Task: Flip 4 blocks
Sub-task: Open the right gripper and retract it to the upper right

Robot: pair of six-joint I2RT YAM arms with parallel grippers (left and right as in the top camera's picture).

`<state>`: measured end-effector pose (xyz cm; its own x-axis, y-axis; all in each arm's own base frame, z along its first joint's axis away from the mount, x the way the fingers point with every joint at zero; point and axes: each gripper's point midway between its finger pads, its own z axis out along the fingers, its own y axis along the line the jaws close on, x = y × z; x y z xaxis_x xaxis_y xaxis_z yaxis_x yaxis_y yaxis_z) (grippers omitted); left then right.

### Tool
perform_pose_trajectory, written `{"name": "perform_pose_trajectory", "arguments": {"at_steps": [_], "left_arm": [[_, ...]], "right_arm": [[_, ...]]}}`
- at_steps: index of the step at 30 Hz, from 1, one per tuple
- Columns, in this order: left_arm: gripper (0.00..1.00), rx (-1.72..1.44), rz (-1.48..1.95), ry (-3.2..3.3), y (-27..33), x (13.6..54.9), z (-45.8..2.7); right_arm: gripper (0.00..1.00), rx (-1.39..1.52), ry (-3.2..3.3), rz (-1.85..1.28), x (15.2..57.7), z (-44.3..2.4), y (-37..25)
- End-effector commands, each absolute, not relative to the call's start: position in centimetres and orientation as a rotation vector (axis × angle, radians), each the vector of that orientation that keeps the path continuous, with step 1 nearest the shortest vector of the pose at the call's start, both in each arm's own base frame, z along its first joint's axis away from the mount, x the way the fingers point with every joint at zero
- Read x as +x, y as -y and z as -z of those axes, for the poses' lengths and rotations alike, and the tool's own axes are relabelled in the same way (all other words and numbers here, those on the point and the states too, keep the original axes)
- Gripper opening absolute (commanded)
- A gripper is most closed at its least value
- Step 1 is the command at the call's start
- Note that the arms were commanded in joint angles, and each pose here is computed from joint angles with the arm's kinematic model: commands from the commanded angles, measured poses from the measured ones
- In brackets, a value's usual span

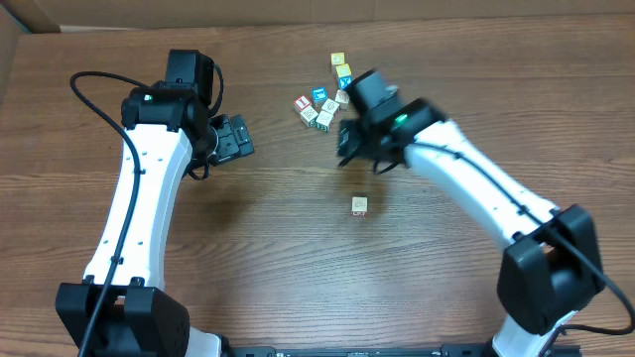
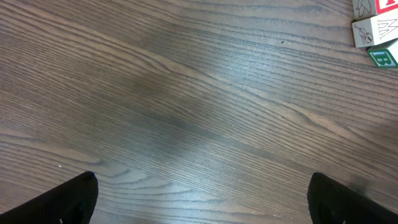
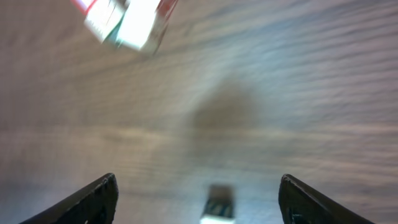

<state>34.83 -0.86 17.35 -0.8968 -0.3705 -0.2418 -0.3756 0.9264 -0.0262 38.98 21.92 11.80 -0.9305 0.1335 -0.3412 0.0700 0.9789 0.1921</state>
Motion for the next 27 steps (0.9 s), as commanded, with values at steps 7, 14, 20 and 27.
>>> {"name": "perform_pose_trajectory", "arguments": {"at_steps": [7,14,20,27], "left_arm": [[1.00,-0.583,-0.025,-2.850,1.0,34.8,-17.0],[0.92,-0.511,0.164,-2.684,2.8,39.4,-18.5],[0.11,-0.307,0.505,-2.675,9.6,40.4,-19.2],[0.04,-0.162,0.395,-2.739,12.9,41.1,-19.9]], "right_arm": [[1.00,0.446,-2.742,-0.222,42.9,-12.2,-11.7],[1.00,0.581,-2.703,-0.199,44.0,-12.2,-7.3],[1.00,0.604,-2.697,-0.195,44.1,-12.2,-6.5],[1.00,0.604,-2.697,-0.195,44.1,-12.2,-6.6]]}}
